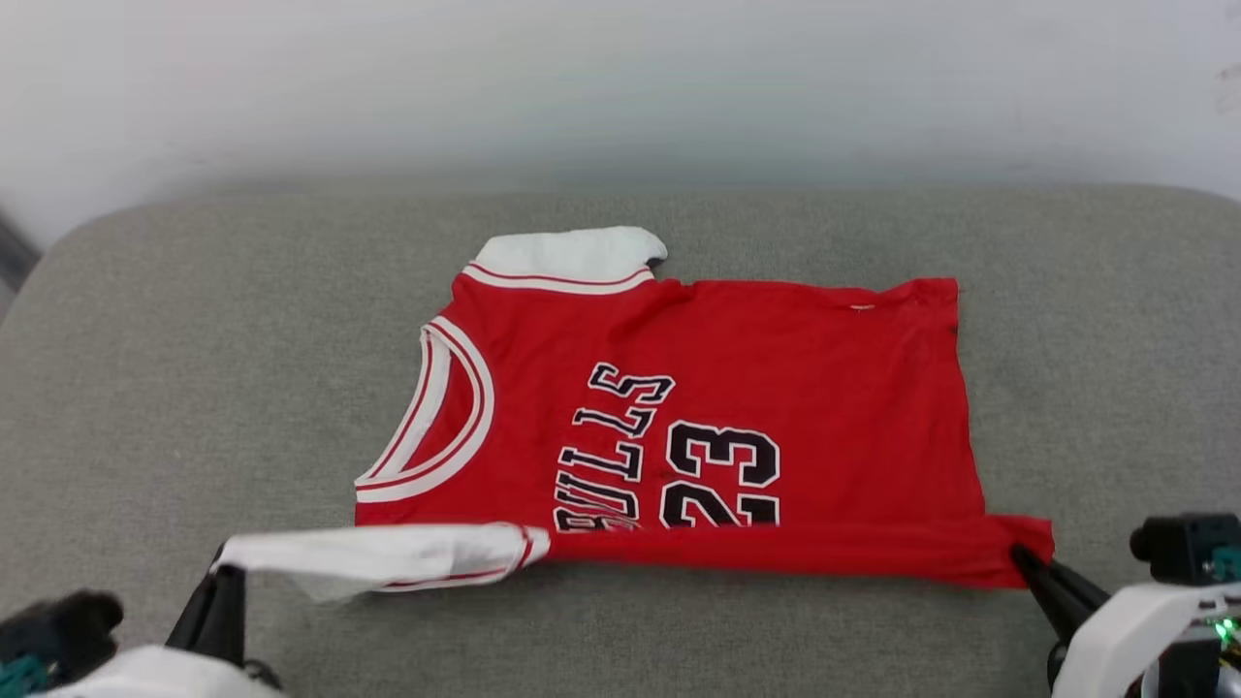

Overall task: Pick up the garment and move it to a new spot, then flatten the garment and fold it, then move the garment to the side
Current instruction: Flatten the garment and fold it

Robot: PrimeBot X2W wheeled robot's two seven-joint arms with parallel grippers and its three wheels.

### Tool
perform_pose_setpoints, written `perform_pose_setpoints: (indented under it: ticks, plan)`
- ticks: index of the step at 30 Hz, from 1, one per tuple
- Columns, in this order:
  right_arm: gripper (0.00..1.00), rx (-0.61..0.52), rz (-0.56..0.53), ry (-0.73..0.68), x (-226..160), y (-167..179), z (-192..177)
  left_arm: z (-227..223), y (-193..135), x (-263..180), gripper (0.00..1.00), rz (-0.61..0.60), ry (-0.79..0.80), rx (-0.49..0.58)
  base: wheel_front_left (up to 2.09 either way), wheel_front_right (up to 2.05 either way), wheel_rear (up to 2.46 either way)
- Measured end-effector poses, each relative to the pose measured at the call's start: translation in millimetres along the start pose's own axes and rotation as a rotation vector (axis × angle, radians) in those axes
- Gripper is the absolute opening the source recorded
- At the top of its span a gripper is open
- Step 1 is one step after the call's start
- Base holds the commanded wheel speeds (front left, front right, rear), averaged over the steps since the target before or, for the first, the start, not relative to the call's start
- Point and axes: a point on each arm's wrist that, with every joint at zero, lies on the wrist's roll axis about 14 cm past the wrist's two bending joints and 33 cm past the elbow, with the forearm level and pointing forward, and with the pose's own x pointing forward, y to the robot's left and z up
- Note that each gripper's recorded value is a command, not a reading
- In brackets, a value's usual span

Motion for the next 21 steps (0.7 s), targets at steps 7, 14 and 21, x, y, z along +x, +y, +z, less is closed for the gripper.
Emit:
perform_pose_setpoints:
  ticks: [7, 14, 21]
  plan:
    - [0.00, -0.011, 0.013, 0.027, 32, 4, 14, 10, -41, 53, 0.00, -0.129, -0.014, 0.019, 0.00, 0.00, 0.00]
    - [0.00, -0.025, 0.009, 0.080, 69, -3, 11, -7, -55, 105, 0.00, -0.171, 0.044, 0.021, 0.00, 0.00, 0.00]
    - [0.27, -0.029, 0.007, 0.147, 96, -9, -11, -57, -55, 138, 0.00, -0.180, 0.204, 0.010, 0.00, 0.00, 0.00]
